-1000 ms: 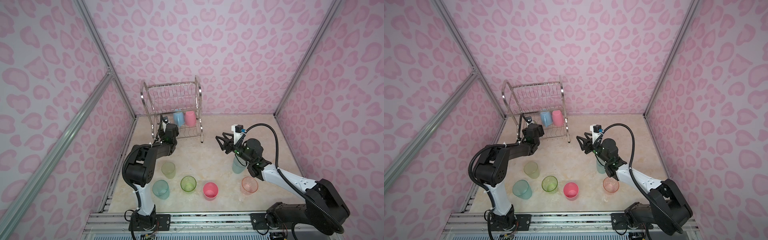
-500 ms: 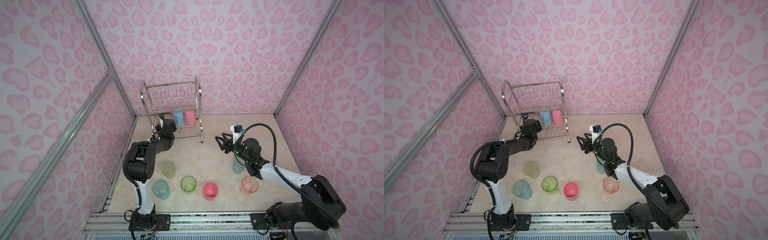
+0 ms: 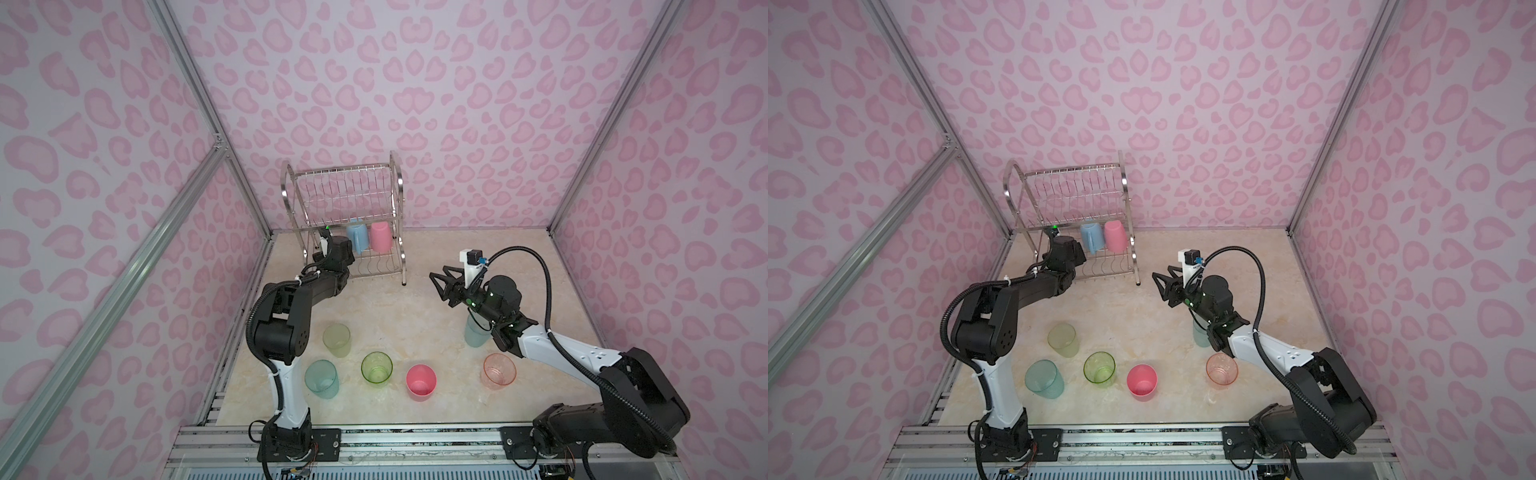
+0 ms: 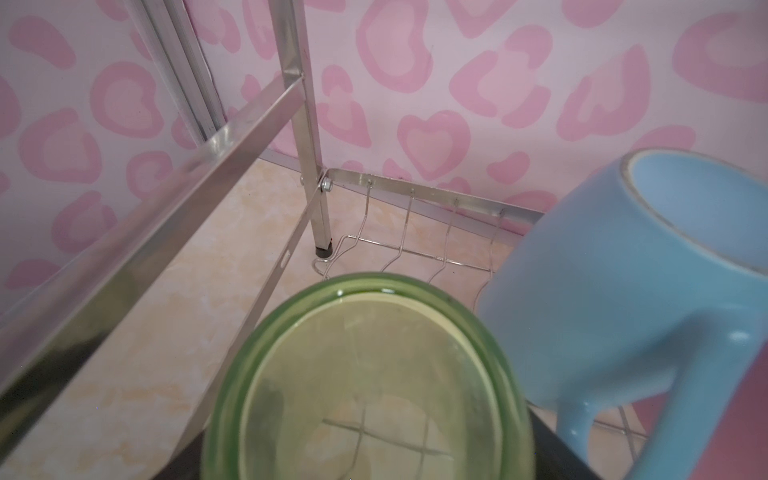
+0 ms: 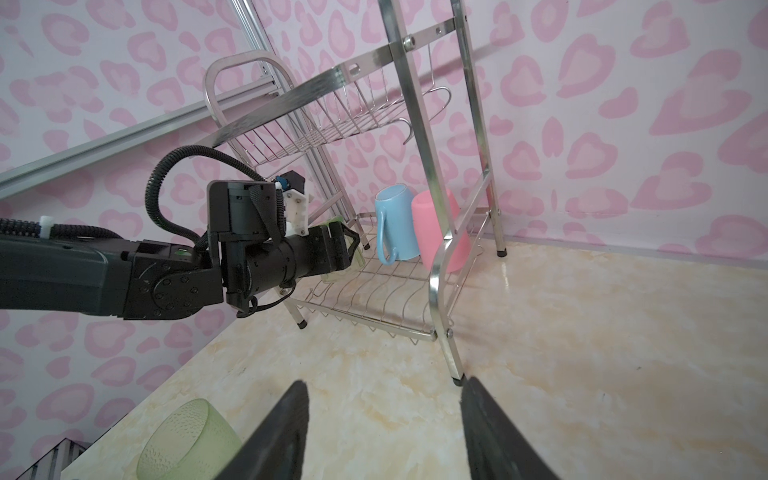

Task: Load the cups into the dish rack
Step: 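Lower the green cup upside down into the rack beside the blue mug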

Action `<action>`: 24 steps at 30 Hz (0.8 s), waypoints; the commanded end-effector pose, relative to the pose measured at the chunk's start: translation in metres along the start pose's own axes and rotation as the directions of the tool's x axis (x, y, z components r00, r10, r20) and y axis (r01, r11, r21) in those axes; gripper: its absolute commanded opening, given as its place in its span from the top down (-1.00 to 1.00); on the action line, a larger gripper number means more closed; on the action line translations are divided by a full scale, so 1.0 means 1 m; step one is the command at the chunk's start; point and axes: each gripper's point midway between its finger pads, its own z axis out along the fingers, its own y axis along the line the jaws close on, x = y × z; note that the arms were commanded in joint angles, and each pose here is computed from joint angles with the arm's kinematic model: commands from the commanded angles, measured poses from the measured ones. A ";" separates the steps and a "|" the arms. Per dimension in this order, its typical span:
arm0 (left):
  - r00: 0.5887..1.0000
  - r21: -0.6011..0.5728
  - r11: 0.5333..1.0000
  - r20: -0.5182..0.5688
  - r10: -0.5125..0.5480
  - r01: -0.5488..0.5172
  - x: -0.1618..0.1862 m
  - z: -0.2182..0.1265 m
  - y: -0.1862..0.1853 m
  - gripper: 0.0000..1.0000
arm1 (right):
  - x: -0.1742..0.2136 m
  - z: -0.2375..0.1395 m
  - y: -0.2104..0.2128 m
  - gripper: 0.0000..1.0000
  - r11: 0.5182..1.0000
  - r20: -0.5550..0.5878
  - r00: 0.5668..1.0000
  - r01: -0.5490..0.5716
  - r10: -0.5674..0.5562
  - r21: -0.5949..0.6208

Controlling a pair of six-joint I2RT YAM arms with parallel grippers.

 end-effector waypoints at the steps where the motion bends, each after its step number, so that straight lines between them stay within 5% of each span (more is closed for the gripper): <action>1: 0.998 -0.012 1.000 -0.062 -0.015 0.015 0.010 0.003 0.001 -0.40 | -0.008 0.001 0.005 -0.17 1.000 0.031 1.000 -0.002 0.003 -0.024; 24: 0.999 -0.014 1.000 -0.053 0.001 -0.002 -0.002 -0.006 0.003 -0.75 | -0.010 -0.003 0.009 -0.19 0.999 0.036 0.999 0.006 -0.005 -0.039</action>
